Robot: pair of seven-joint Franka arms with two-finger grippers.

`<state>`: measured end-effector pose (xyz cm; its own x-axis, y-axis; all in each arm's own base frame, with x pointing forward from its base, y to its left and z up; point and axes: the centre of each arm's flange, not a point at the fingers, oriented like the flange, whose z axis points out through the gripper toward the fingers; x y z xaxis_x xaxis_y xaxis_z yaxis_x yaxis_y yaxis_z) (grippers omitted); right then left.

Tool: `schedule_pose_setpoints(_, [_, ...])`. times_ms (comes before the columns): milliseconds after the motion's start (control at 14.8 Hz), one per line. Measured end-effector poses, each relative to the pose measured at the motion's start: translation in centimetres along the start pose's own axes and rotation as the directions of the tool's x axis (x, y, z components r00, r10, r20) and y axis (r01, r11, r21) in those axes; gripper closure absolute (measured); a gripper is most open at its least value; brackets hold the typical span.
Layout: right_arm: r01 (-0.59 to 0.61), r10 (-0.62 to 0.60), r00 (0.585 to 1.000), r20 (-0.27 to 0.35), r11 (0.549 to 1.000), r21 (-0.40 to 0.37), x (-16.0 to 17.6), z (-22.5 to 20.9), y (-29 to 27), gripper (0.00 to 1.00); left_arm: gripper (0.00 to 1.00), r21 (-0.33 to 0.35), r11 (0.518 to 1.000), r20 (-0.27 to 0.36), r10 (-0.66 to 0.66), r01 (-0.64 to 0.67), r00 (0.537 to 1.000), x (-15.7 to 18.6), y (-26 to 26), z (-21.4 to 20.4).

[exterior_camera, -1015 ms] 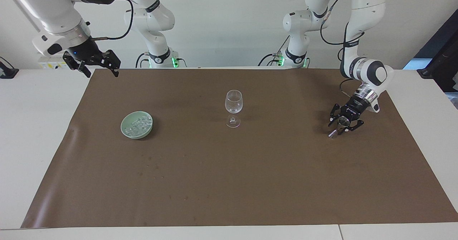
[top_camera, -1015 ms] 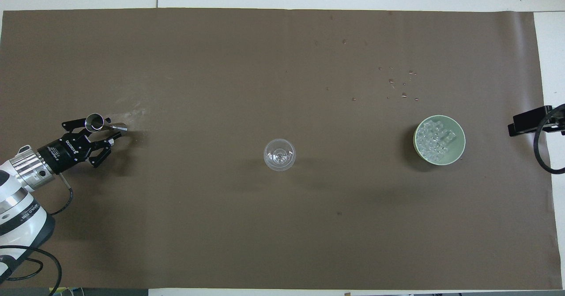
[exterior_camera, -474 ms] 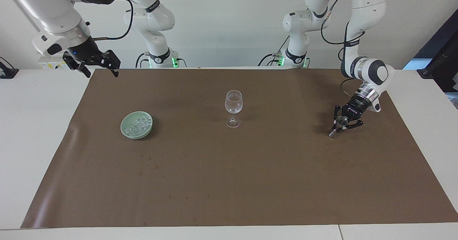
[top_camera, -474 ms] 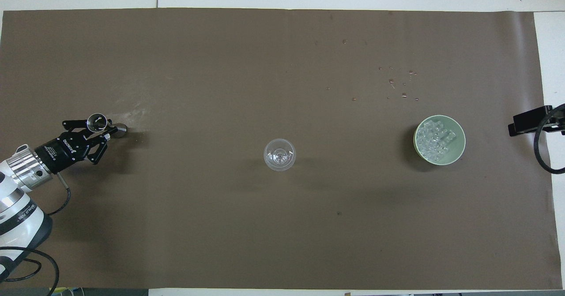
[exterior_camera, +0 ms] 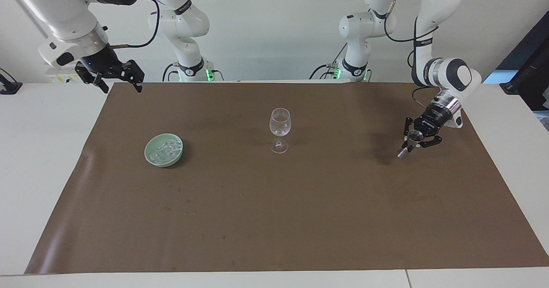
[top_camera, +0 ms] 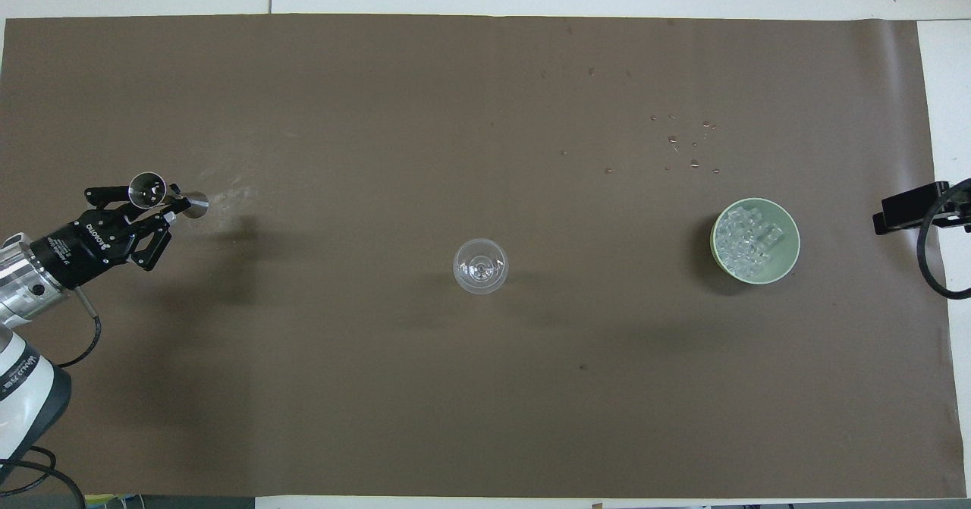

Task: Pour wine and add ice with both arms
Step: 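Carry the silver bottle with the left gripper over the clear glass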

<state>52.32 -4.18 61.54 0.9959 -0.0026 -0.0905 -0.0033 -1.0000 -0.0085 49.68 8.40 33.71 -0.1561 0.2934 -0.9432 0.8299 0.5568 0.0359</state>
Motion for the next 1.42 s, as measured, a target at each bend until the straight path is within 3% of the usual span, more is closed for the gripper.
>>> schedule_pose_setpoints(271, [0.0, 0.0, 1.0, 0.0, 1.0, 0.0, 0.0, 0.0, 0.0, 0.0, 0.78, 0.034, 0.999, 0.022, -0.039, 0.038, 0.999, -6.4, -2.3, 2.4])
schedule_pose_setpoints(677, [0.0, 0.0, 1.0, 0.0, 1.0, 0.0, 0.0, 0.0, 0.0, 0.0, 0.78, 0.014, 1.0, -0.121, -0.015, 0.016, 0.993, -14.4, -11.0, 11.1])
schedule_pose_setpoints(1150, [0.0, 0.0, 1.0, 0.0, 1.0, 0.0, 0.0, 0.0, 0.0, 0.0, 0.78, 0.029, 0.995, -0.215, 0.096, -0.092, 0.972, -17.9, -20.0, 17.2])
schedule_pose_setpoints(1421, [-0.001, 0.001, 1.0, -0.002, 1.0, 0.0, -0.1, -0.1, 0.1, 0.0, 0.78, 0.103, 0.97, -0.253, 0.238, -0.219, 0.938, -18.7, -23.3, 19.2])
